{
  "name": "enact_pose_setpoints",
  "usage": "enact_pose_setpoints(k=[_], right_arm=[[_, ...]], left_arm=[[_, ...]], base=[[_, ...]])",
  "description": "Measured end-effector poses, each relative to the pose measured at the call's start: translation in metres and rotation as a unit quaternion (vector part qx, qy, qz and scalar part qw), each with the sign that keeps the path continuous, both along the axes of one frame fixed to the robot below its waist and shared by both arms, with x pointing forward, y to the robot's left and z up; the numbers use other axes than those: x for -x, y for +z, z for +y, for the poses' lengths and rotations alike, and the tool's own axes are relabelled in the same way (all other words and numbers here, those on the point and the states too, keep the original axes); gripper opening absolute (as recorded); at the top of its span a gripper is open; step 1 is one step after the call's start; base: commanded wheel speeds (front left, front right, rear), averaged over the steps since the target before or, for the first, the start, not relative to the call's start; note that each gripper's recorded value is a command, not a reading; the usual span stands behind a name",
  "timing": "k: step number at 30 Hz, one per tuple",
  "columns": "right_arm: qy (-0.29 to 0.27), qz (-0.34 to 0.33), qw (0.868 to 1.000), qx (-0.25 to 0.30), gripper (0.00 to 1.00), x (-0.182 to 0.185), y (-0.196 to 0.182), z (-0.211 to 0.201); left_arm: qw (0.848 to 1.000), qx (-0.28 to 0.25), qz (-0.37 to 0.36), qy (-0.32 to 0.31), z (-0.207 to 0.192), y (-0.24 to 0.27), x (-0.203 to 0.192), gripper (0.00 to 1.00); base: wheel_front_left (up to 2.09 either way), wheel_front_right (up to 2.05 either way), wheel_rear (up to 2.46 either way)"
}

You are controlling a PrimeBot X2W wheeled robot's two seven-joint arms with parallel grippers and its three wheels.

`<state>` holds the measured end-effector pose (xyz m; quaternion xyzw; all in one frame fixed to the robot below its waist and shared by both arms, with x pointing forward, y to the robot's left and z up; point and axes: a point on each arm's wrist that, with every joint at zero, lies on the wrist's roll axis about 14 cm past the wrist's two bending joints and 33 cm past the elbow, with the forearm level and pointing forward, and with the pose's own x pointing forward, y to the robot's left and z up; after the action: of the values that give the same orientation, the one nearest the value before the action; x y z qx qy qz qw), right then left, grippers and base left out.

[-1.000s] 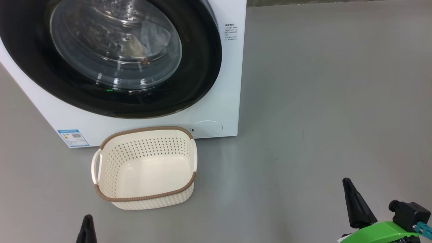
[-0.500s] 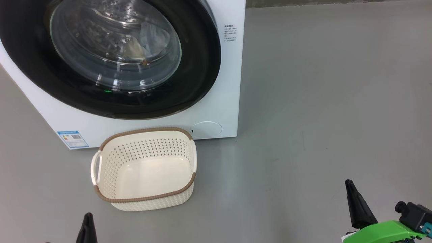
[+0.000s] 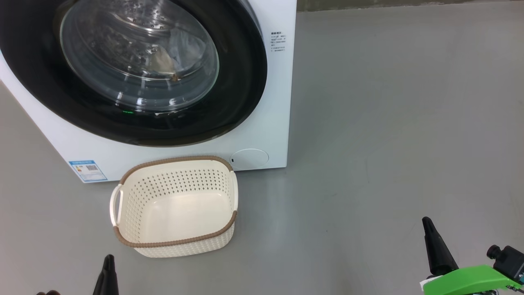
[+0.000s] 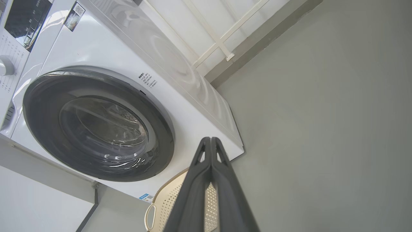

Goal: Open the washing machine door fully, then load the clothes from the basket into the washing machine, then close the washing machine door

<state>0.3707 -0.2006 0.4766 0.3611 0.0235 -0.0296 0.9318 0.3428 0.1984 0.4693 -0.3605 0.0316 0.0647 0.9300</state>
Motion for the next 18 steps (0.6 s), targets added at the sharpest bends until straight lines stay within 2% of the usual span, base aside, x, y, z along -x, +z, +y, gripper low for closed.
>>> enact_pose_setpoints(k=[18], right_arm=[[-0.013,0.007,0.994,-0.109,0.00,-0.0003,-0.0020,-0.0034]], left_arm=[[0.994,0.112,0.000,-0.003,-0.0036,-0.0005,-0.0093,0.00]], base=[[0.00,0.00,0.00]])
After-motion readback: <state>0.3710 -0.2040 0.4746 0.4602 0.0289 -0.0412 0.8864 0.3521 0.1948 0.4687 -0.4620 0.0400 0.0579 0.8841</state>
